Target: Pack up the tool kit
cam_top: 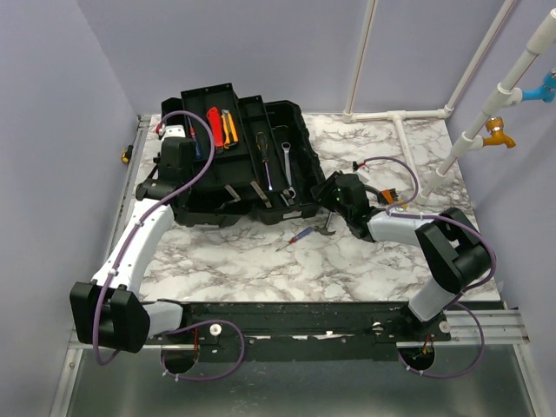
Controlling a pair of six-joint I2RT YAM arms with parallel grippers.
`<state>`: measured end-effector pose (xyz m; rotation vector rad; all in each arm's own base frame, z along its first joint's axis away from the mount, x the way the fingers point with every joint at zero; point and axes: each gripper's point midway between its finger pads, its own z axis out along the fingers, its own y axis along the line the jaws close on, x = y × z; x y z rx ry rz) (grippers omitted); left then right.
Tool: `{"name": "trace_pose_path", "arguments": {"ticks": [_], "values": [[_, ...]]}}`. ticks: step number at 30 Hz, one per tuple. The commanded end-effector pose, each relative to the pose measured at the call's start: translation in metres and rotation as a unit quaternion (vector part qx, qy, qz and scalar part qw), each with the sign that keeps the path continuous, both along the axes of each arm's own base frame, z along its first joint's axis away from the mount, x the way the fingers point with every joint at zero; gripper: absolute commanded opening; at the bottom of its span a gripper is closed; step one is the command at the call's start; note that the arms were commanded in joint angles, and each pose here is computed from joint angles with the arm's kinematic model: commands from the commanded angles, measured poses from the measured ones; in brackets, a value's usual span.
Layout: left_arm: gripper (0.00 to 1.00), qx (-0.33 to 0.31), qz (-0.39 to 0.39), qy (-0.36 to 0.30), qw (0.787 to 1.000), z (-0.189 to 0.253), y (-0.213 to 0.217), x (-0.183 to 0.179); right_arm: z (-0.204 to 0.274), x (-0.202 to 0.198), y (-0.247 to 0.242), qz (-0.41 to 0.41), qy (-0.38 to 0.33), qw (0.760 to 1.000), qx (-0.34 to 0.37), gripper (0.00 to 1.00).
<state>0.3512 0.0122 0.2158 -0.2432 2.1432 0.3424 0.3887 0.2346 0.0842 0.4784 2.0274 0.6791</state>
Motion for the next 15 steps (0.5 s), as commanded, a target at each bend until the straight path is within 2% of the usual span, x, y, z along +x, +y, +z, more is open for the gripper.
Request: {"name": "trace_pose_path", "arguments": {"ticks": [1,8,15], "values": [[0.00,-0.123,0.002,-0.233,0.965,0.113,-0.015,0.035,-0.004,-0.012,0.016,0.075,-0.026,0.994,-0.075,0.01],[0.00,-0.260,-0.061,-0.217,0.939,0.079,-0.040,0.041,-0.004,-0.011,0.015,0.069,-0.025,0.995,-0.073,0.01],[0.00,-0.350,-0.087,-0.181,0.915,0.039,-0.050,0.041,-0.006,-0.012,0.016,0.070,-0.020,0.995,-0.072,0.01]]}}
